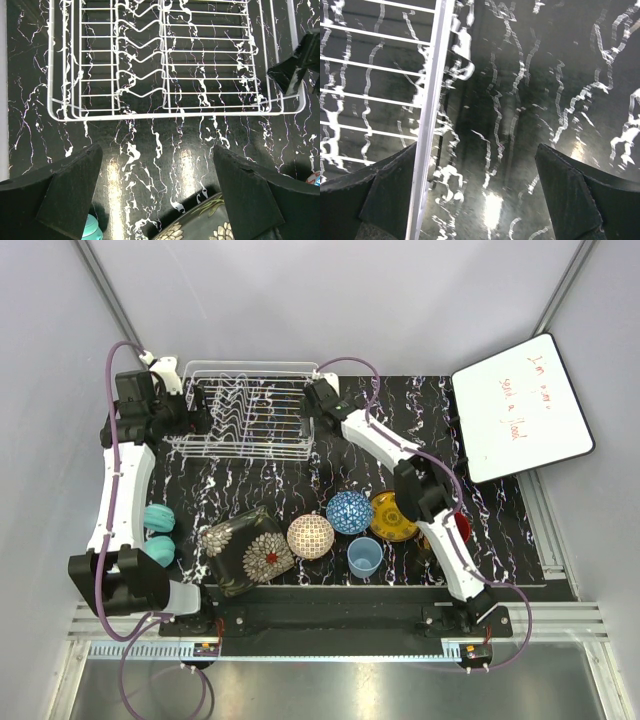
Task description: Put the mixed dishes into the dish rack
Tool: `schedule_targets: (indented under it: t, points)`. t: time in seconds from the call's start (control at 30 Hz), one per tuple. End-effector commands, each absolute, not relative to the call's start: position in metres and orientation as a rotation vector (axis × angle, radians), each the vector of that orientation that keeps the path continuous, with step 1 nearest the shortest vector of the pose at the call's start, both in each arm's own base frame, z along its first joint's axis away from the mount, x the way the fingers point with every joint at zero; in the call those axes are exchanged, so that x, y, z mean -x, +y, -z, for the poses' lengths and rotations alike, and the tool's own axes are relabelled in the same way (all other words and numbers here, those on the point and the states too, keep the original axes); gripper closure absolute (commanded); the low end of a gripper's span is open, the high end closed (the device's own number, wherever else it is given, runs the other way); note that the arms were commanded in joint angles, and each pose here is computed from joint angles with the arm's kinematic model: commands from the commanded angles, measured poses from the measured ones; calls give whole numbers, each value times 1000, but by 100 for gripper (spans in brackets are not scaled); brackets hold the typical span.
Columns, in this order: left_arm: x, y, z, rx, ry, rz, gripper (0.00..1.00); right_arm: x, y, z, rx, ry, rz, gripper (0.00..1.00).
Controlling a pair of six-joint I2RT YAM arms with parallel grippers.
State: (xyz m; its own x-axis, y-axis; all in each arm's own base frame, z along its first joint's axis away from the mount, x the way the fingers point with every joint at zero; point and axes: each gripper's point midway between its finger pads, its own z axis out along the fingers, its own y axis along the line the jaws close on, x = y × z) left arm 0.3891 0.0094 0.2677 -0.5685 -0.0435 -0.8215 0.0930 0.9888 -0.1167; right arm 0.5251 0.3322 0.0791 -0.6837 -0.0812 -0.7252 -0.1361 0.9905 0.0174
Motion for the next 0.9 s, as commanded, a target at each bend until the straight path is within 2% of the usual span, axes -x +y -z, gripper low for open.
schedule_targets:
  t: [0.0, 0.27, 0.5, 0.67, 0.87]
  points:
    - [-396, 17, -278, -38, 2118, 141, 3, -525, 276, -120, 66, 2278, 47, 3]
    - [-415, 33, -242, -75, 2154, 30, 4, -506, 201, -127, -86, 2297, 75, 2]
    - [-452, 23, -192, -67, 2247, 110, 8, -492, 168, -117, -130, 2329, 114, 2]
    - [-468, -26, -171, -184, 2289, 163, 9, -483, 156, -117, -156, 2331, 135, 2]
    - [-481, -70, -173, -263, 2273, 208, 9, -461, 135, -113, -218, 2349, 168, 1]
